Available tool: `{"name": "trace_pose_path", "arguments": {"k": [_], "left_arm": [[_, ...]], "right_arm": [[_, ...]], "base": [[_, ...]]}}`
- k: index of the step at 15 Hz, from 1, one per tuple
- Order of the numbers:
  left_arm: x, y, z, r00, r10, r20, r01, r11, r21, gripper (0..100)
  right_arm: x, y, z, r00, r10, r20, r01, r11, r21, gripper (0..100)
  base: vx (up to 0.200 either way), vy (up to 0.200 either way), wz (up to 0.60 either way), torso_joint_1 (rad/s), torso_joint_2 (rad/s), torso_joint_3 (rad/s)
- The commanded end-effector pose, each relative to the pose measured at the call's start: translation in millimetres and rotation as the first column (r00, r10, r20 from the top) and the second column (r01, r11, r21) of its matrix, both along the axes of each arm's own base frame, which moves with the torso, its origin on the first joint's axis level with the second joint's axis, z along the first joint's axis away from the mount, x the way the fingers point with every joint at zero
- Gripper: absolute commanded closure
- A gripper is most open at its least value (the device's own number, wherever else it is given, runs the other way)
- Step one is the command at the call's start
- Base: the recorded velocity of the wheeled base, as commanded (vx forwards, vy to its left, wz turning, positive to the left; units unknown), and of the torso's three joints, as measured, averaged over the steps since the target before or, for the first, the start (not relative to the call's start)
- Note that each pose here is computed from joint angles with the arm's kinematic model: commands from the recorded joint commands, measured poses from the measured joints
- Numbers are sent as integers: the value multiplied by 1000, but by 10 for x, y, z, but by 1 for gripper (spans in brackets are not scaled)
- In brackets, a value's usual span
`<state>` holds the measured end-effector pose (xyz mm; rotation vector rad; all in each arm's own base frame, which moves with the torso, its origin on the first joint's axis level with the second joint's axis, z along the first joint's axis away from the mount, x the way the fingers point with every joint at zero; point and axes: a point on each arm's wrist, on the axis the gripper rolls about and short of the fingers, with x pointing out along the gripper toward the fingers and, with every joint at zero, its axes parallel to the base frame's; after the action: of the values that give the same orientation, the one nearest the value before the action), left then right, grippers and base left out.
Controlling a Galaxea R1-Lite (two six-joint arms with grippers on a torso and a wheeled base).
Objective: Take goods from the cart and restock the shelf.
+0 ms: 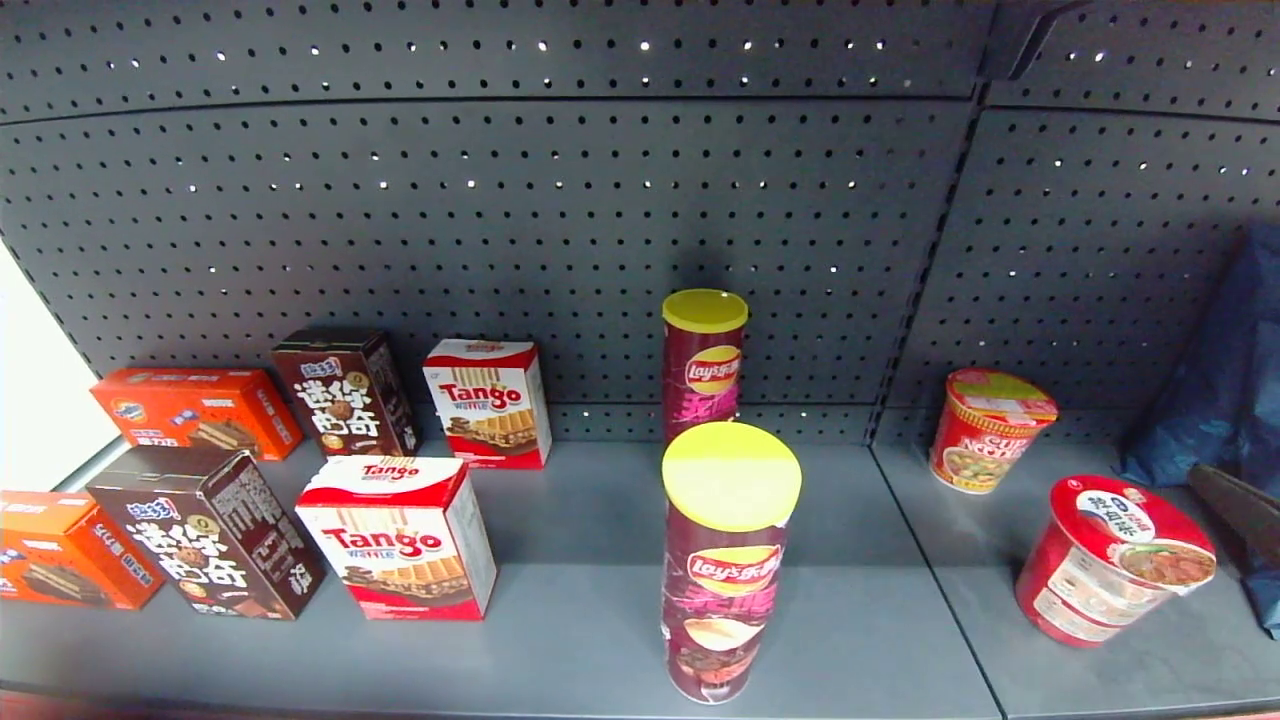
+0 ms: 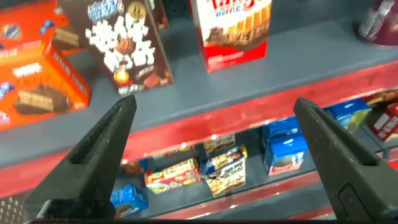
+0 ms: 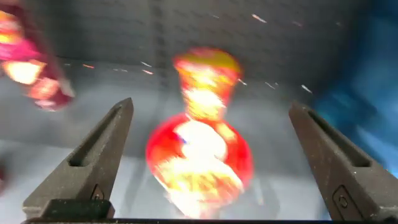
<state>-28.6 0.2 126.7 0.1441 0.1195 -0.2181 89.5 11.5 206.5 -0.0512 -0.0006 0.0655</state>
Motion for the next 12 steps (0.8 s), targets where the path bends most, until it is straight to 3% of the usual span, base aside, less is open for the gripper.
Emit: {"name": "trace_pose_path", "arguments": {"k": [1, 5, 6, 8, 10, 11, 12], "left_arm": [[-52, 5, -76, 999, 0, 35, 0, 1000, -4, 0], [11, -1, -222, 1000, -1, 8, 1, 1000, -3, 0], [48, -4, -293, 1000, 1, 13, -1, 1000, -3, 0], [97, -8, -339, 998, 5, 68, -5, 1000, -8, 0], [137, -9, -449, 997, 19, 71, -19, 1000, -7, 0], [138, -8, -452, 997, 25, 70, -24, 1000, -15, 0], [136, -8, -480, 999, 24, 38, -23, 999, -32, 0]], "right_arm": [[-272, -81, -149, 997, -59, 50, 59, 998, 3, 0], [-581, -120, -511, 990, -119, 74, 119, 993, 6, 0], [-655, -136, -629, 983, -165, 79, 164, 986, 10, 0], [-797, -161, -802, 960, -265, 87, 264, 964, 17, 0], [-932, -159, -932, 943, -323, 81, 323, 946, 17, 0], [-1004, -154, -1033, 943, -323, 81, 323, 946, 17, 0], [-1070, -152, -1152, 948, -313, 58, 313, 950, 8, 0]], "base": [[0, 0, 0, 0, 0, 0], [0, 0, 0, 0, 0, 0], [0, 0, 0, 0, 0, 0], [0, 0, 0, 0, 0, 0], [0, 0, 0, 0, 0, 0], [0, 0, 0, 0, 0, 0], [0, 0, 0, 0, 0, 0]]}}
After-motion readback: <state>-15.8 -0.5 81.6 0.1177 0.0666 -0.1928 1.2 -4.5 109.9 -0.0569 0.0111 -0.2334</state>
